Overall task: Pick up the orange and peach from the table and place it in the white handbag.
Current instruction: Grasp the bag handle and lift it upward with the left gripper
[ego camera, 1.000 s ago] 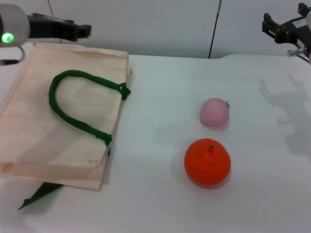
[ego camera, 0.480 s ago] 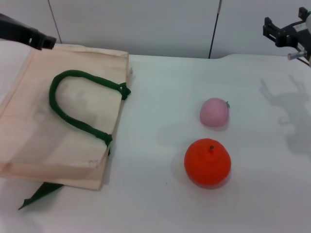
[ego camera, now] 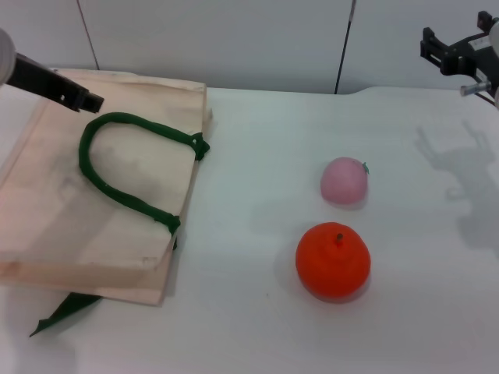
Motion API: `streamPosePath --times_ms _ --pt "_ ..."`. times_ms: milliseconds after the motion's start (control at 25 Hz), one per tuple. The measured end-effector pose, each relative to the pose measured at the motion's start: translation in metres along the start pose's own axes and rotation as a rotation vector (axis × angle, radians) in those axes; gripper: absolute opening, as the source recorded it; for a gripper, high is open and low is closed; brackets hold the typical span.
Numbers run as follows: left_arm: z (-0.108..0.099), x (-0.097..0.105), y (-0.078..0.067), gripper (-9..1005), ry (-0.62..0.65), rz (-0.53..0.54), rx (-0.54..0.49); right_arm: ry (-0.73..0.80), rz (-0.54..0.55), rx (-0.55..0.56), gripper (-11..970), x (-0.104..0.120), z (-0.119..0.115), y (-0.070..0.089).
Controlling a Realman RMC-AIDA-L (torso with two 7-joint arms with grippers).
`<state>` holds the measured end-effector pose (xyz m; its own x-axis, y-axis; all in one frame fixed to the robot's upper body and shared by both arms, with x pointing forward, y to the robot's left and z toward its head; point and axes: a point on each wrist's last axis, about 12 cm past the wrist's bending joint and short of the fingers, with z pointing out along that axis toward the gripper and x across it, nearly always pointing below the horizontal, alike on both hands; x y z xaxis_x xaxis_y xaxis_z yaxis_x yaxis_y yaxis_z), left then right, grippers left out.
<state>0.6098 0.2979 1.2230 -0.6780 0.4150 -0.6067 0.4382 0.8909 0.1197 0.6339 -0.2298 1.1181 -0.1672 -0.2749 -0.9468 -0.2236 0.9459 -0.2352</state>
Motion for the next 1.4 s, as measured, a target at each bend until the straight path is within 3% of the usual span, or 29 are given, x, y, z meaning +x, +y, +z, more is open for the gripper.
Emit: streamPosePath --times_ms 240,560,880,1400 --pt "0.019 0.008 0.0 465 0.006 -0.055 0.029 0.0 0.002 0.0 866 0.0 0.0 0.0" --pt "0.03 0.016 0.008 465 -0.023 -0.136 0.014 0.0 0.003 0.0 867 0.0 0.0 0.0" --pt "0.038 0.032 0.017 464 0.028 -0.175 -0.035 -0.001 0.004 0.001 867 0.0 0.0 0.0" --pt "0.062 0.043 0.018 464 0.067 -0.202 -0.03 -0.004 0.006 -0.001 867 -0.001 -0.001 0.001"
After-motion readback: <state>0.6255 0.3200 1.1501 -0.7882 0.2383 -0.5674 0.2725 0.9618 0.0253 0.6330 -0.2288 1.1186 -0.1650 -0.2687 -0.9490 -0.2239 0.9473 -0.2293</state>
